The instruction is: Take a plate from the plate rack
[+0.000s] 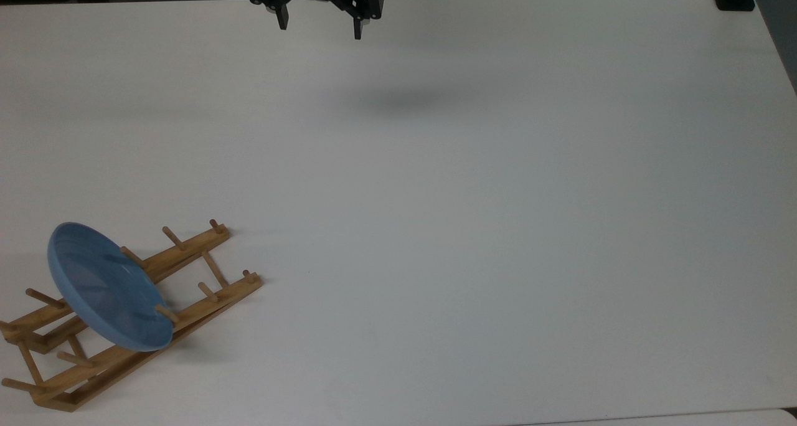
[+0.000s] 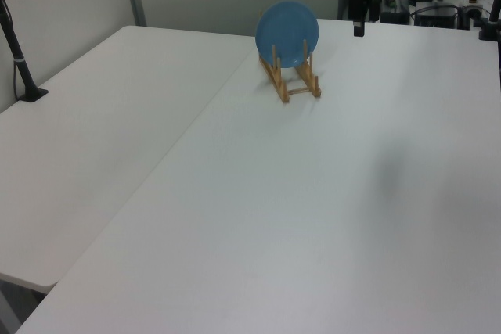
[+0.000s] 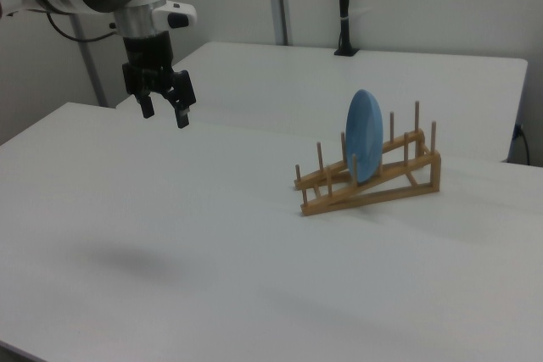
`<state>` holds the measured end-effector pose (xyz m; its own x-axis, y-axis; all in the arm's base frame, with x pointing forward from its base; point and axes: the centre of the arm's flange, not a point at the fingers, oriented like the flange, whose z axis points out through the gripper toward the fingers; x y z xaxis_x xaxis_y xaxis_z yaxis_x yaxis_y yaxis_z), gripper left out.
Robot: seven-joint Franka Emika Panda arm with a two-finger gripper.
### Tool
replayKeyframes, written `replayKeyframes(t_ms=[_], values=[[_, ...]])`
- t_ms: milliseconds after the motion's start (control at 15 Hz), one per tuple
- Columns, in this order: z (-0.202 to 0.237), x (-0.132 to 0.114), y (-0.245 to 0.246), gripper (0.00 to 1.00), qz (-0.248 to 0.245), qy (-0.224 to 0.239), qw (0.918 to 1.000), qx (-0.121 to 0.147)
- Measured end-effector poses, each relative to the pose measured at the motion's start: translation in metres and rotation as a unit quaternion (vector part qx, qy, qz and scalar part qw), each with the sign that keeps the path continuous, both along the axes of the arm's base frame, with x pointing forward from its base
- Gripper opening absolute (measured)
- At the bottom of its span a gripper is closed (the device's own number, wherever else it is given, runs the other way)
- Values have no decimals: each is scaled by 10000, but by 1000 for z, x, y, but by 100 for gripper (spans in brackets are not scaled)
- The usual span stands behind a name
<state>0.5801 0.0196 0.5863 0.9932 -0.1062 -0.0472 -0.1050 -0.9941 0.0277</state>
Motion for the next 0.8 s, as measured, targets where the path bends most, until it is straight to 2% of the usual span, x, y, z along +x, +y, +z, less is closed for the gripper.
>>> replayKeyframes(t_ms=[799], values=[[-2,1,0,100,52,14,10000,1]])
